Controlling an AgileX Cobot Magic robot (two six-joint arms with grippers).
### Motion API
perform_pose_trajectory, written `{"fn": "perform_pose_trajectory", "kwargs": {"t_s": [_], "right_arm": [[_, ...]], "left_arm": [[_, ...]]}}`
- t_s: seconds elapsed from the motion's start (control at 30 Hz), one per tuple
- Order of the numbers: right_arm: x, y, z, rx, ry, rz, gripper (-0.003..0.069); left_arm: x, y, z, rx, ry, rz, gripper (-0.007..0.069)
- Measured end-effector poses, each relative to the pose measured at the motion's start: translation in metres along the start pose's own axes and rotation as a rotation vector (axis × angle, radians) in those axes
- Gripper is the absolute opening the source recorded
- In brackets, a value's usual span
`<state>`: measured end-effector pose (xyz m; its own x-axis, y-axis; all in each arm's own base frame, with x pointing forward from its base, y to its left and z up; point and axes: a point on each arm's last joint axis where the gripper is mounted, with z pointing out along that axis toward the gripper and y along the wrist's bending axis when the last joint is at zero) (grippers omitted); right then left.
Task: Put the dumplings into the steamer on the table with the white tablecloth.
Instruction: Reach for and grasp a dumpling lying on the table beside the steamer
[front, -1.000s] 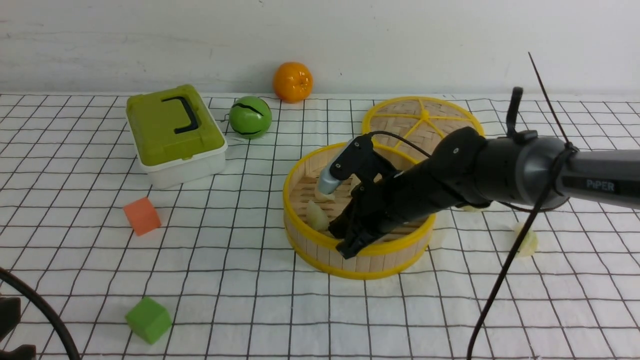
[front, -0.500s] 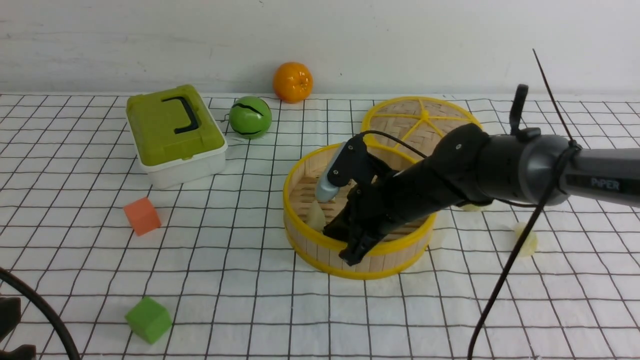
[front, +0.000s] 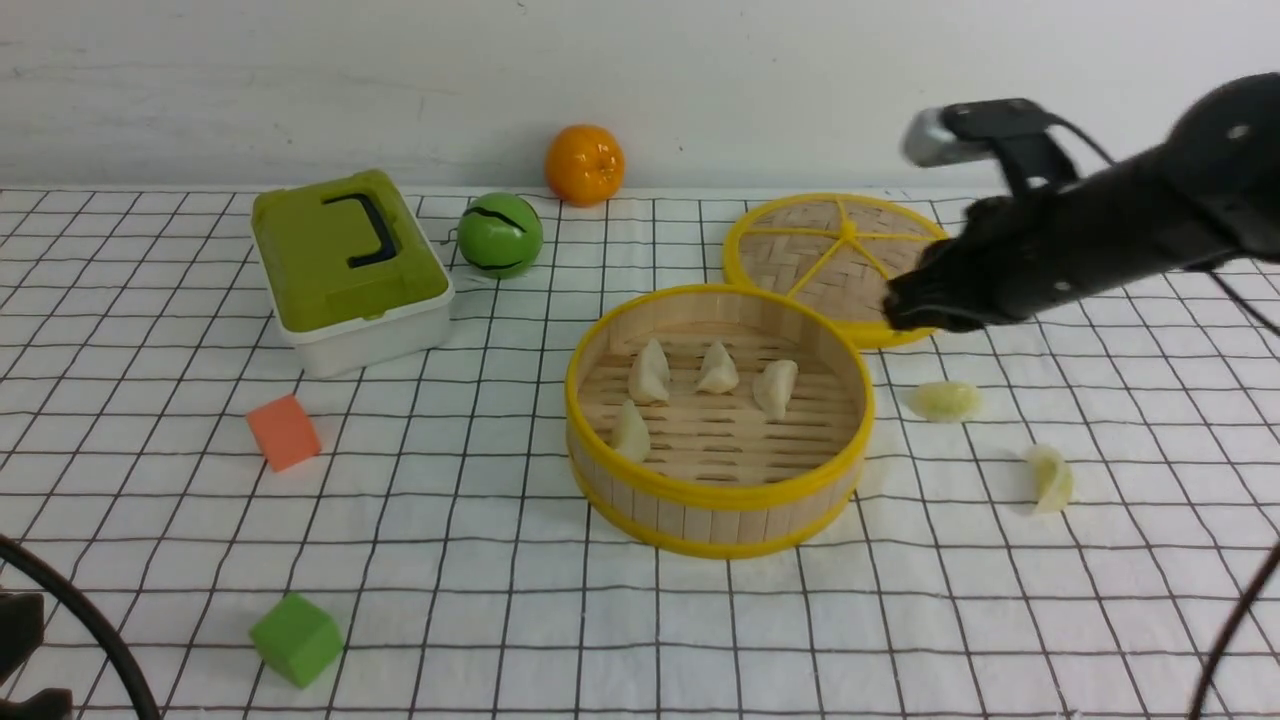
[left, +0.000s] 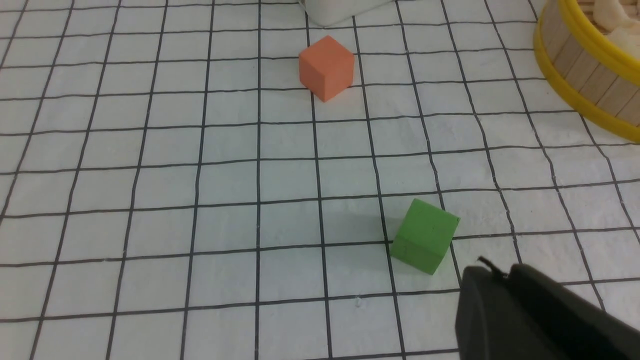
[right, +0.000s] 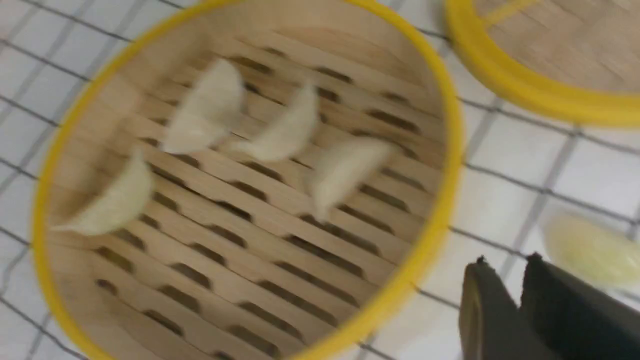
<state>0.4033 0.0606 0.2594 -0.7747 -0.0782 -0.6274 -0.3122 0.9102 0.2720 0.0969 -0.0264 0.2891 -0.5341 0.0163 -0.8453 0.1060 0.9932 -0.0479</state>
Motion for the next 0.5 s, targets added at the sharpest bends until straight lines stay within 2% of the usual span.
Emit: {"fn": "perform_pose_trajectory", "kwargs": {"t_s": [0.03, 0.07, 0.13, 0.17, 0.27, 0.33, 0.4, 0.47, 0.5], "right_arm": [[0.001, -0.003, 0.0, 0.006, 0.009, -0.003, 0.0134], [0.01, -0.023, 0.001, 0.055, 0.089, 0.062, 0.0198], [0.023, -0.044, 0.006, 0.121, 0.188, 0.125, 0.0291], [0.024, -0.044, 0.006, 0.121, 0.191, 0.135, 0.031], [0.039, -0.064, 0.019, 0.22, 0.285, 0.185, 0.0437], [0.042, -0.069, 0.025, 0.246, 0.287, 0.208, 0.0476], [0.043, -0.072, 0.032, 0.251, 0.279, 0.224, 0.0479], [0.046, -0.075, 0.039, 0.251, 0.278, 0.239, 0.0461], [0.05, -0.078, 0.046, 0.249, 0.289, 0.25, 0.0428]], "left_arm": [[0.0, 0.0, 0.0, 0.0, 0.0, 0.0, 0.0054], [0.0, 0.0, 0.0, 0.002, -0.001, 0.0, 0.0055], [0.0, 0.0, 0.0, 0.002, -0.001, 0.0, 0.0056], [0.0, 0.0, 0.0, 0.002, -0.001, 0.0, 0.0057], [0.0, 0.0, 0.0, 0.004, -0.003, 0.0, 0.0057], [-0.001, -0.001, 0.0, 0.006, -0.006, 0.0, 0.0057], [-0.001, -0.001, 0.0, 0.007, -0.006, 0.0, 0.006], [-0.001, -0.001, 0.0, 0.006, -0.007, 0.001, 0.0062], [-0.001, -0.001, 0.0, 0.006, -0.007, 0.001, 0.0064]]}}
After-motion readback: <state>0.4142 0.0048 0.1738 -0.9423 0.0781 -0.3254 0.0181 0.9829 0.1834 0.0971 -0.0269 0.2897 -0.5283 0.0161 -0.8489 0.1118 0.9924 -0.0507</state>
